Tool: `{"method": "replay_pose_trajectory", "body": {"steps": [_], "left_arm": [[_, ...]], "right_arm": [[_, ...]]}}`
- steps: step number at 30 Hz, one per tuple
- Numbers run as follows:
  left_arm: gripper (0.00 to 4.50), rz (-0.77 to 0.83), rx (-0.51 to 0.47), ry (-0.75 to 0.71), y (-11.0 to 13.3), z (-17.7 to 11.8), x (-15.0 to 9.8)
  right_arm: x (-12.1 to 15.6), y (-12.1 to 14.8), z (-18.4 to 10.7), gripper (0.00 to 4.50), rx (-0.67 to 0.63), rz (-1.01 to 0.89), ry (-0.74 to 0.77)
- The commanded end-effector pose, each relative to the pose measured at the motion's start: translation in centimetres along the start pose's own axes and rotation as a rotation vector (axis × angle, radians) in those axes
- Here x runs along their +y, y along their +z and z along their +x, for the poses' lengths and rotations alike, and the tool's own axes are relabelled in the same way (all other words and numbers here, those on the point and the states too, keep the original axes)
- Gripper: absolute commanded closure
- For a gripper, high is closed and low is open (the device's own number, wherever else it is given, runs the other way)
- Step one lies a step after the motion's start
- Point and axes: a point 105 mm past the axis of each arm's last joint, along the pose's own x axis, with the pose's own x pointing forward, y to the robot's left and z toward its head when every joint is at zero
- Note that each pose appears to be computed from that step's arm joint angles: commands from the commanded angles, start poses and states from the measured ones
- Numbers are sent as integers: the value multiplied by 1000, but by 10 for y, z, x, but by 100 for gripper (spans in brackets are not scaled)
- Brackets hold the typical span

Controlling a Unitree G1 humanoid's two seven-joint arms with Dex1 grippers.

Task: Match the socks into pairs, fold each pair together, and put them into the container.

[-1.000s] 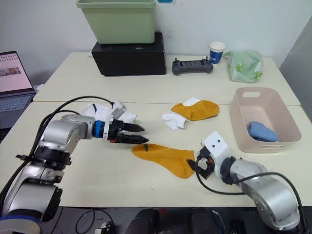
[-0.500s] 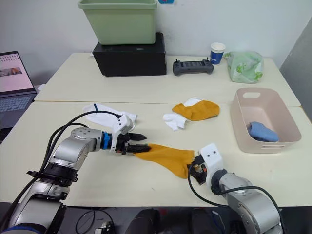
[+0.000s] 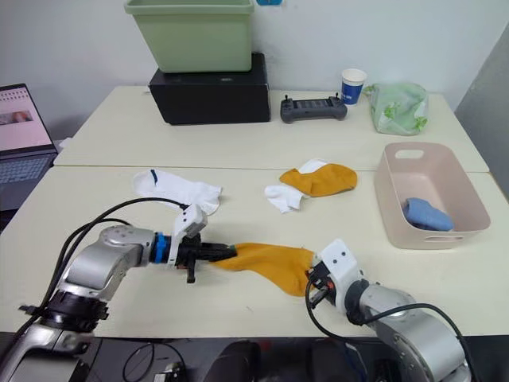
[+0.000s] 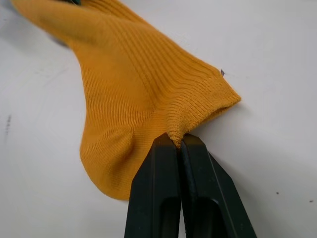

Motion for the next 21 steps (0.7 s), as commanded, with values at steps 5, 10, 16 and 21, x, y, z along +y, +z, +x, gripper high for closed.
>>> {"method": "replay_pose_trajectory", "body": {"steps": [5, 10, 16, 21], "left_arm": [[446, -79, -4, 19, -13, -28, -29], [446, -109, -16, 105, -32, -26, -38], [446, -117, -50, 190, -40, -21, -43], [446, -105, -74, 173, -40, -15, -48]], "right_arm": [[18, 13, -22, 450, 13, -42, 187], [9, 4, -21, 450, 97, -88, 172], [1, 0, -17, 450, 132, -124, 130], [1, 0, -14, 450, 139, -148, 124]]}}
